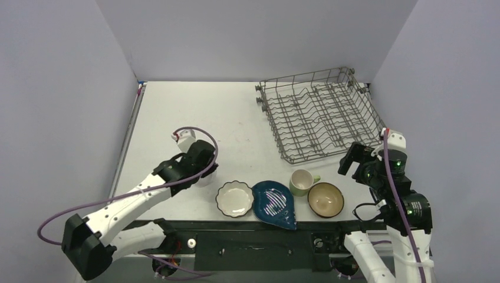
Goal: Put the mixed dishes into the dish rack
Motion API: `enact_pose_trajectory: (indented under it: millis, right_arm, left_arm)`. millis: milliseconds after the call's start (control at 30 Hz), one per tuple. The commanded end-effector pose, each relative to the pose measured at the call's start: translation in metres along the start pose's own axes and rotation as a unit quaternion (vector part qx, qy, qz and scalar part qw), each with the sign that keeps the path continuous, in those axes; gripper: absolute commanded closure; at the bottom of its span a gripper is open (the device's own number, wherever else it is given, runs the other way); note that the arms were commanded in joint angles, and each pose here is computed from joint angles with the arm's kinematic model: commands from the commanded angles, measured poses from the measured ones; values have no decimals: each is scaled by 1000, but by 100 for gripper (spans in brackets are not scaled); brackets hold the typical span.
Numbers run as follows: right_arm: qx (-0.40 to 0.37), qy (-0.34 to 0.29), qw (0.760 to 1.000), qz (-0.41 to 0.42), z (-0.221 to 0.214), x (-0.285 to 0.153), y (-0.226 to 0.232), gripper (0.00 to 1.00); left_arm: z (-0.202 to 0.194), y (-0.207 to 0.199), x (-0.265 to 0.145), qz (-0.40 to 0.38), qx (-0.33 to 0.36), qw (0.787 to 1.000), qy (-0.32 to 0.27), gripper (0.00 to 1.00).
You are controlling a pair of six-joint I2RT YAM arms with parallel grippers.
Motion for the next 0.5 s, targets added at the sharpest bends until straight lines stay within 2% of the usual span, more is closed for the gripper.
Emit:
enact_pose_trajectory:
  millis: [0,133,233,267,300,333,367,400,433,467]
  right_arm:
    - [-8,-17,998,55,15,16,17,9]
    - [-18,-48,990,128,31,23,47,9]
    - [-45,-101,980,164,51,26,75,8]
    - [-70,-111,975,180,50,23,91,8]
    - [-87,-120,971,189,55,27,106,8]
    - [-114,-128,964,202,52,22,125,7]
    - [-138,-131,960,204,55,27,143,7]
    - [-166,-142,954,206,52,20,158,7]
    - [-176,-146,952,205,55,20,172,7]
    - [-181,-157,952,192,55,15,179,7]
  left_arm:
    - [32,-73,-57,-199,-39,979,18,100]
    - [39,-128,-89,-327,-89,937,87,100]
    - [37,-176,-103,-395,-119,898,152,100]
    - [36,-185,-104,-405,-124,891,165,100]
    - [34,-202,-106,-429,-140,872,192,100]
    - [27,-210,-98,-430,-147,866,209,100]
    - [28,-222,-107,-458,-163,843,230,100]
    - [22,-228,-100,-456,-170,839,242,100]
    - [24,-236,-106,-475,-183,823,251,100]
    - [22,-242,-103,-478,-193,817,259,100]
Point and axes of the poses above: each gripper's point midway between its finger pads, its own x axis out along the fingers, its own y axis along the line the jaws close on, z = x × y, the point moved 6 cm from there along -x, back along the fingers, and after that the axes turned 13 degrees about -x, right-handed, at the moved point
